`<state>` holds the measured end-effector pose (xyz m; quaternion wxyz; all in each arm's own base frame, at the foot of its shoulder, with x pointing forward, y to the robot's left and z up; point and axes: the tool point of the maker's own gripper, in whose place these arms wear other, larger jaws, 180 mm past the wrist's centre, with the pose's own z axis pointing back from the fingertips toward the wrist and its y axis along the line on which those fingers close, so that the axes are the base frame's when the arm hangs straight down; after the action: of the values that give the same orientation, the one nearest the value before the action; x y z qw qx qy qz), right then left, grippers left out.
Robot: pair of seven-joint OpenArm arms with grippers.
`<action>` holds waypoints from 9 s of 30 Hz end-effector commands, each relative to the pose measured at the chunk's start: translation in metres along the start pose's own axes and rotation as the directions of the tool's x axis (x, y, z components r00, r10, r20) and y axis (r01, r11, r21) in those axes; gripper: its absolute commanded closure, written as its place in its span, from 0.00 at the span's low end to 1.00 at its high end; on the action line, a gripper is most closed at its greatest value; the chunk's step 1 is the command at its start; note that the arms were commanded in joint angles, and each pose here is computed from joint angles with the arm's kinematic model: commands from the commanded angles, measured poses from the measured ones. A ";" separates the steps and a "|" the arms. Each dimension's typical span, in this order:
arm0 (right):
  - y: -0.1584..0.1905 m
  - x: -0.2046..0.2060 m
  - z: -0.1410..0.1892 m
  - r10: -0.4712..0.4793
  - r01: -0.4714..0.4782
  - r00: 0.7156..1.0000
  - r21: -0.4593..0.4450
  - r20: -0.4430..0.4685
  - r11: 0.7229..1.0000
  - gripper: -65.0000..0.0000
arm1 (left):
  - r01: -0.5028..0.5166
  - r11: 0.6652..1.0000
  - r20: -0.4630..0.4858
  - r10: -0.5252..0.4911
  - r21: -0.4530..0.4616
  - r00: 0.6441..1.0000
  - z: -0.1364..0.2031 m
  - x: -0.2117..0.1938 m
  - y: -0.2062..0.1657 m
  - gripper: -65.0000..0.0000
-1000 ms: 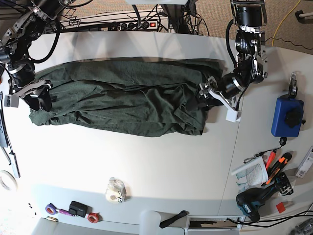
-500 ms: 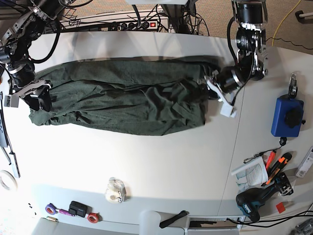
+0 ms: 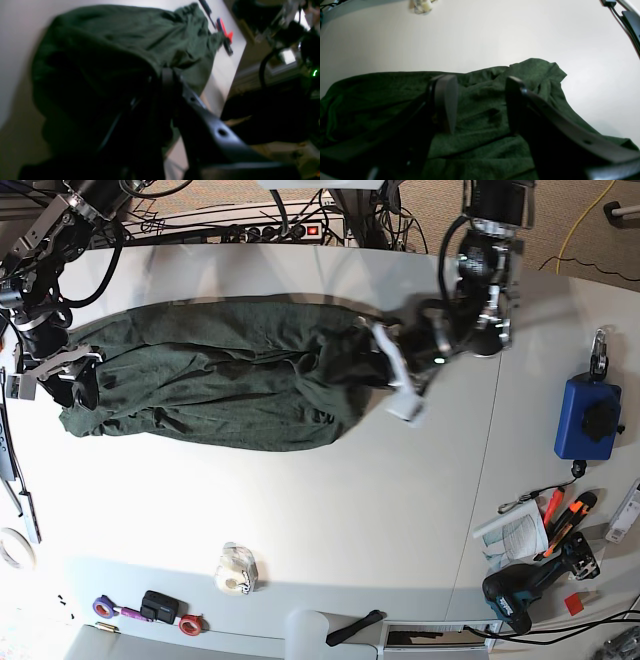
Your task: Layout the t-shirt on the table in an organized manner, then fold the t-shirt properly
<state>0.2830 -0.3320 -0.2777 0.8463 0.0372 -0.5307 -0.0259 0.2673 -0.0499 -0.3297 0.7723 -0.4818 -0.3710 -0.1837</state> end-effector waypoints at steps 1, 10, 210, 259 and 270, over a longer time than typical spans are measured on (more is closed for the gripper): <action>-0.002 0.018 0.002 0.037 -0.036 0.998 -0.003 0.052 0.999 0.53 | 0.033 0.998 0.069 -0.030 -0.053 0.997 -0.010 0.023 -0.017 1.00; -0.011 0.013 0.002 0.049 -0.048 0.999 -0.055 0.019 0.997 0.53 | 0.193 0.973 0.045 -0.188 -0.125 0.981 -0.074 0.043 -0.074 1.00; 0.176 0.032 -0.107 0.663 -0.648 0.749 0.207 -0.002 0.733 0.58 | 0.527 0.747 -0.249 -0.464 0.406 0.850 -0.040 0.022 0.026 0.57; 0.125 0.021 -0.103 0.549 -0.548 0.814 0.061 -0.190 0.834 1.00 | 0.526 0.747 -0.250 -0.463 0.406 0.850 -0.040 0.022 0.026 0.57; 0.102 0.035 -0.103 0.543 -0.566 0.816 -0.086 -0.198 0.820 0.66 | 0.527 0.747 -0.251 -0.463 0.406 0.850 -0.040 0.022 0.026 0.57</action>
<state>0.3820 -0.2279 -0.3002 0.8731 -0.1688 -0.4174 0.1869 0.3057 -0.0676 -0.3551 0.8225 -0.1498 -0.4413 -0.3261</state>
